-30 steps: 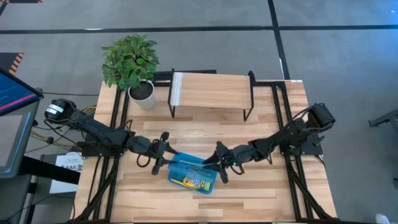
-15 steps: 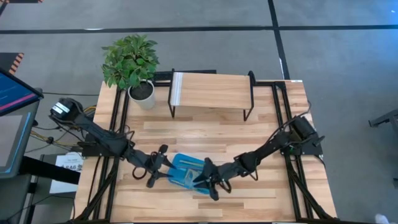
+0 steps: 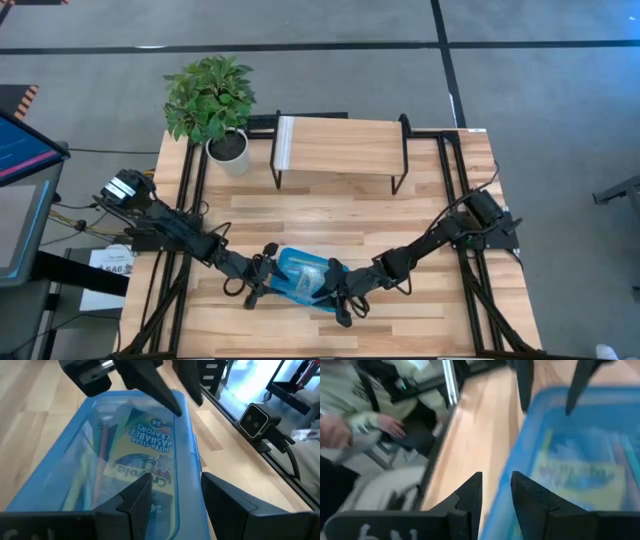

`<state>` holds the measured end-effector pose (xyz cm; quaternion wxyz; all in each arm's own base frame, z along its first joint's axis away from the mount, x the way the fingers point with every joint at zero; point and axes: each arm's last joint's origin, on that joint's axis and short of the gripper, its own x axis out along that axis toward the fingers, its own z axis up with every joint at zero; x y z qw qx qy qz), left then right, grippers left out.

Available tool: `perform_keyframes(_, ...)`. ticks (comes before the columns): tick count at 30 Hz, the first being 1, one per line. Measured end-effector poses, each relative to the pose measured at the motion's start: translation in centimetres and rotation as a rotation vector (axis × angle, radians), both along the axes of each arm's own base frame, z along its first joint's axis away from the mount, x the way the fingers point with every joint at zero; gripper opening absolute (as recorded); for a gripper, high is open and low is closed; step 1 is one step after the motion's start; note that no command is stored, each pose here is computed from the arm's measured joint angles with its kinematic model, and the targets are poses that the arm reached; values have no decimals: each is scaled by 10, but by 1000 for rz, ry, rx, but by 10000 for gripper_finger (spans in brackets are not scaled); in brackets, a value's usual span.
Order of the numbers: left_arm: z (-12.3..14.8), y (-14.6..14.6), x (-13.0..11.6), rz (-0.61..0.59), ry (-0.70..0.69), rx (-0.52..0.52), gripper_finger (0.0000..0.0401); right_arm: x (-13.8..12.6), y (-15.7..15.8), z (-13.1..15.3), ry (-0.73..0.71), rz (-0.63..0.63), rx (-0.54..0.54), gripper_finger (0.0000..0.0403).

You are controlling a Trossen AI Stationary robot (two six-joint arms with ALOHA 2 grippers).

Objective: Pack school essentials
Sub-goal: Close the blue supply box

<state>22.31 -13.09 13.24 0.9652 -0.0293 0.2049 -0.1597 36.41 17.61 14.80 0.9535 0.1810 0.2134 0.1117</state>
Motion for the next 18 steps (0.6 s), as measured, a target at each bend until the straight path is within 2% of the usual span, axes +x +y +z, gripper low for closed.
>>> perform_keyframes(3, -5, -1, 2, 4, 7, -6, 160, -3, 0, -6, 46, -25, -43, 127)
perform_keyframes(9, -8, -1, 2, 6, 12, -4, 160, -6, 1, -9, 49, -98, -150, 127)
perform_keyframes(18, -12, 0, 1, 18, 46, 26, 160, -7, 4, -21, 76, -122, -190, 127)
